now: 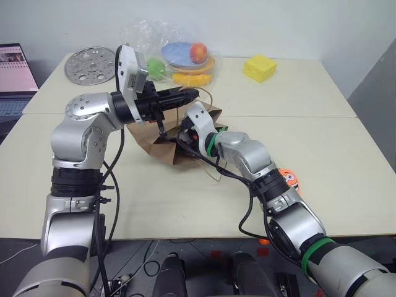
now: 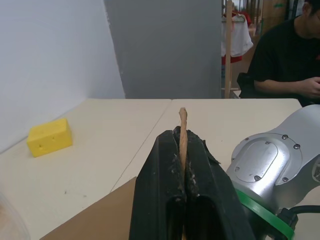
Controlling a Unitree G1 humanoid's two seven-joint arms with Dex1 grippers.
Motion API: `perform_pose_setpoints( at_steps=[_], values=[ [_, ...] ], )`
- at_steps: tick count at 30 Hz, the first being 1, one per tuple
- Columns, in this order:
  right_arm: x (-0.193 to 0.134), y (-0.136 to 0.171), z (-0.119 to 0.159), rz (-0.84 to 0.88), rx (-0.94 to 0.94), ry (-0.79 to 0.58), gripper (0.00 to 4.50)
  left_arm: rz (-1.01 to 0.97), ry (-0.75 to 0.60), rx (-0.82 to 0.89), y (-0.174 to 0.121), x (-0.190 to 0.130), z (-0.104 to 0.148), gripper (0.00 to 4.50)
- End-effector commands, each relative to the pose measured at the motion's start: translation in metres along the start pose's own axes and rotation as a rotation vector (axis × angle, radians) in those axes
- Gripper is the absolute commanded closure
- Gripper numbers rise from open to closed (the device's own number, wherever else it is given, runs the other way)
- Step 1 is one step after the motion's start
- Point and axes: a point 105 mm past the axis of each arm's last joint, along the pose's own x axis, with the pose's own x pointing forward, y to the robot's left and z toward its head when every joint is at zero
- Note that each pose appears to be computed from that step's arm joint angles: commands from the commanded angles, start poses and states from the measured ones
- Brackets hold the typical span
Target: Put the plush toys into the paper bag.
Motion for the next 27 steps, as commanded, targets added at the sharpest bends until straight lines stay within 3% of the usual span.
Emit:
perform_pose_setpoints(
  at_steps=[1, 2, 6, 10, 13, 16, 20, 27],
  values=[
    [-0.015, -0.002, 0.028, -0.003, -0.047, -0.118, 0.32, -0.001, -0.035, 0.048, 0.001, -0.002, 0.014, 4.50],
    [-0.020, -0.003, 0.030, -0.004, -0.054, -0.132, 0.04, 0.000, -0.034, 0.049, 0.001, -0.002, 0.014, 4.50],
    [-0.055, -0.003, 0.035, 0.005, -0.092, -0.214, 0.04, 0.006, -0.028, 0.049, 0.003, -0.005, 0.013, 4.50],
    [-0.099, -0.008, 0.021, -0.014, -0.085, -0.213, 0.04, 0.008, -0.028, 0.052, 0.003, -0.006, 0.013, 4.50],
    [-0.142, -0.024, 0.009, -0.128, -0.079, -0.199, 0.04, 0.013, -0.023, 0.056, 0.005, -0.009, 0.013, 4.50],
    [-0.160, -0.029, 0.001, -0.192, -0.083, -0.165, 0.04, 0.016, -0.022, 0.056, 0.005, -0.010, 0.013, 4.50],
    [-0.236, -0.045, -0.078, -0.556, -0.069, 0.071, 0.04, 0.015, -0.020, 0.047, 0.005, -0.012, 0.009, 4.50],
    [-0.260, -0.033, -0.139, -0.715, -0.012, 0.230, 0.04, 0.000, -0.020, 0.048, 0.005, -0.008, 0.007, 4.50]
  ],
)
